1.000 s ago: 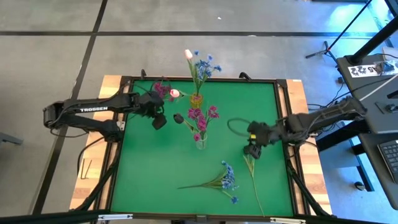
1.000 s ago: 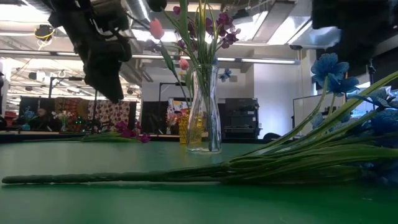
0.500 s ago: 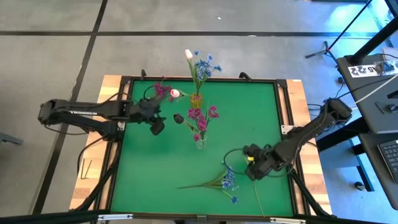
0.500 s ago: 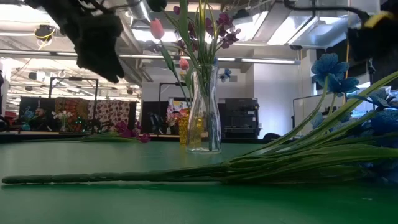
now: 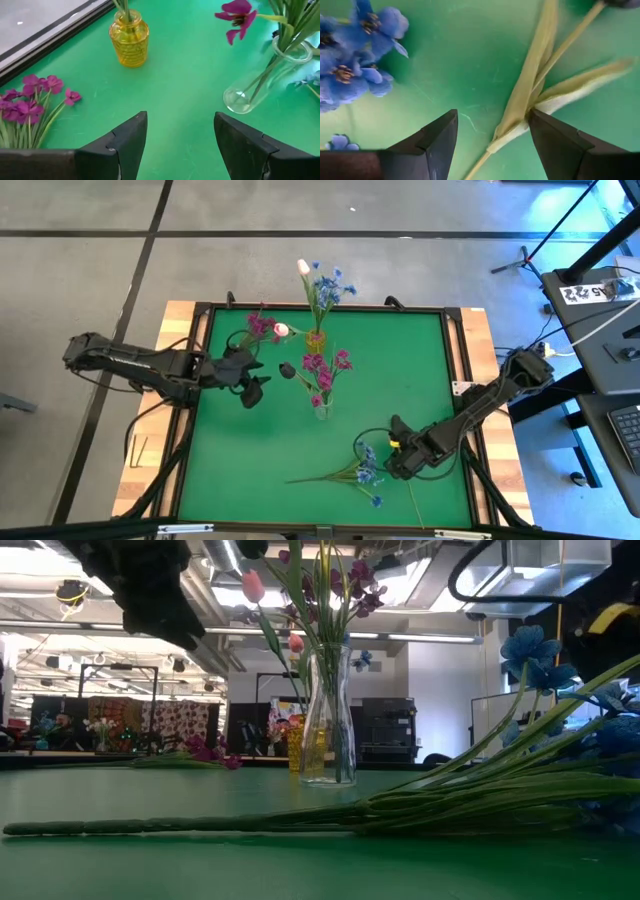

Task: Sort flowers into vase by color
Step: Put the black flower into the transparent vase

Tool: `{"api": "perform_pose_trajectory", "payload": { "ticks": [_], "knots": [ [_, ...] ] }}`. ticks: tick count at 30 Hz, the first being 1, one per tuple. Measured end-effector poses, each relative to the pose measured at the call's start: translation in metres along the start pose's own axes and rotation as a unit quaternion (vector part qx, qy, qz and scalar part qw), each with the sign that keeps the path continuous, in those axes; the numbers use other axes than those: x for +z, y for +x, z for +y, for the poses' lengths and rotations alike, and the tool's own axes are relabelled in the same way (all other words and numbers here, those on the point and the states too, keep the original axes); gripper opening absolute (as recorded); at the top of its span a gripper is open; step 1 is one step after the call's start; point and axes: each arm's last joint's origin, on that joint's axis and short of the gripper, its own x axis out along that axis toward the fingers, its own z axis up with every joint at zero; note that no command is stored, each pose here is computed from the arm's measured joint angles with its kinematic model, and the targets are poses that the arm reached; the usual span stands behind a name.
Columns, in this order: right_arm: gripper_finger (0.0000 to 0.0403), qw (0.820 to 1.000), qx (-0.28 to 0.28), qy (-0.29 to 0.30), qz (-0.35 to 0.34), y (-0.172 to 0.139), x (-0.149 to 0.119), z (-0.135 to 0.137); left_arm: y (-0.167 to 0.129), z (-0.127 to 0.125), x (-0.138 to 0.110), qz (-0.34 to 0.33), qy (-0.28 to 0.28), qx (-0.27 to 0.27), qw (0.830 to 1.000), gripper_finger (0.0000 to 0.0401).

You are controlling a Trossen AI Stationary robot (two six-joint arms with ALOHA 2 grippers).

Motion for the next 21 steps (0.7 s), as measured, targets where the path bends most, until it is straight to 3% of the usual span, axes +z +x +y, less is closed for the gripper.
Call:
{"api": "perform_pose_trajectory", "payload": {
  "ticks": [12,21],
  "knots": [
    [0.0243,1.0,-0.018,-0.008,0.011,0.008,-0.001,0.0,-0.003,-0.007,-0.001,-0.017,0.003,-0.008,1.0,0.0224],
    [0.0243,1.0,0.003,-0.003,0.027,-0.009,-0.001,-0.003,-0.003,-0.007,0.0,-0.022,0.001,-0.009,1.0,0.0224]
  ]
}}
